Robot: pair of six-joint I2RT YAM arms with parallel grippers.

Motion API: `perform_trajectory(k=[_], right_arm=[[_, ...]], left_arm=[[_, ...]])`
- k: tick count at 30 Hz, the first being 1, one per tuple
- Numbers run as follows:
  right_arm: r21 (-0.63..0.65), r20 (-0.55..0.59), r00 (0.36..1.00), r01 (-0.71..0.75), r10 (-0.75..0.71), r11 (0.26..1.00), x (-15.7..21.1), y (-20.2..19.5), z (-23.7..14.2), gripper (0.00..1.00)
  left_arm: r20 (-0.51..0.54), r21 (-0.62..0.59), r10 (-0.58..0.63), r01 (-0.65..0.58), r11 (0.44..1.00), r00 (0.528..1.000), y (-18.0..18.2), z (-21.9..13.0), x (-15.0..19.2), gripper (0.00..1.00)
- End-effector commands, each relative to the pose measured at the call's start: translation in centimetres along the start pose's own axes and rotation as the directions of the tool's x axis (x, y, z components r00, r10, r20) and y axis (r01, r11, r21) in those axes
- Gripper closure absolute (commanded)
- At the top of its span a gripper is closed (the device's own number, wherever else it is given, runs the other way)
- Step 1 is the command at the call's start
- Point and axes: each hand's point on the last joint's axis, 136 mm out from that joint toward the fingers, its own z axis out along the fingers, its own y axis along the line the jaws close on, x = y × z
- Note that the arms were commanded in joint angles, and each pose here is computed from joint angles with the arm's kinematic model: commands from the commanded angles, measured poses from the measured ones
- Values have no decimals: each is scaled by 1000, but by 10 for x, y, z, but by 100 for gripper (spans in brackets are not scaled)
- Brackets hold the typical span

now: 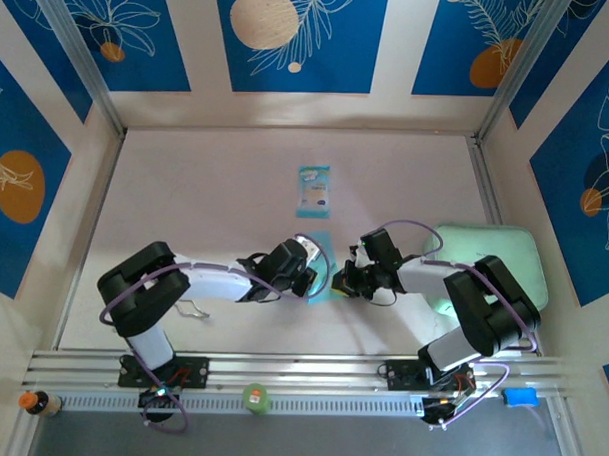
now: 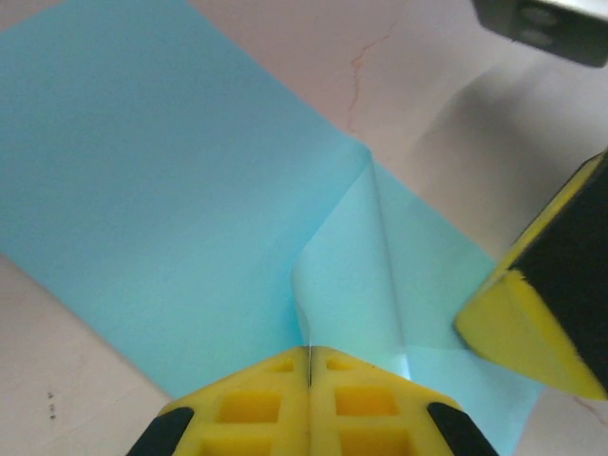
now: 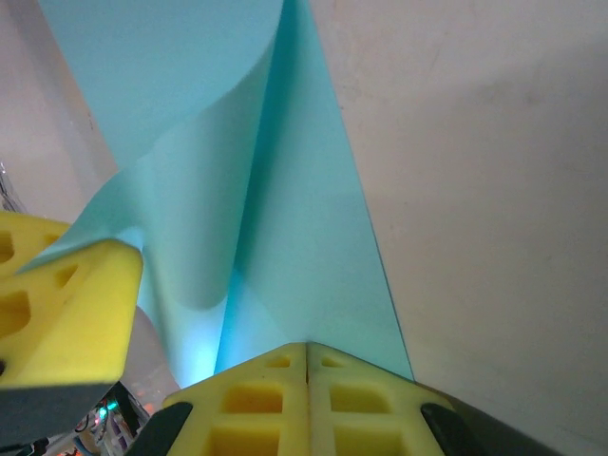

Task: Fold a paper plane with a square sheet of paper (pick it up from the middle)
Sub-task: Fold the triangle a second time at the center of the table.

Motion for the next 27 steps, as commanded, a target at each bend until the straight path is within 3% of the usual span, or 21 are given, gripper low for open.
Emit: perform_trajectory(k=[1, 15, 27], right_arm=[[50, -36, 999, -22, 23, 999, 8, -12, 2, 99], [47, -37, 999, -21, 22, 999, 8, -11, 1, 99], [46, -37, 999, -18, 19, 999, 8, -10, 1, 99]], left_arm=[[-15, -42, 23, -23, 999, 1000, 10, 2, -3, 93], [-24, -20, 21, -21, 1000, 999, 13, 6, -2, 91], [-27, 95, -40, 42, 995, 999, 7, 9, -5, 89]])
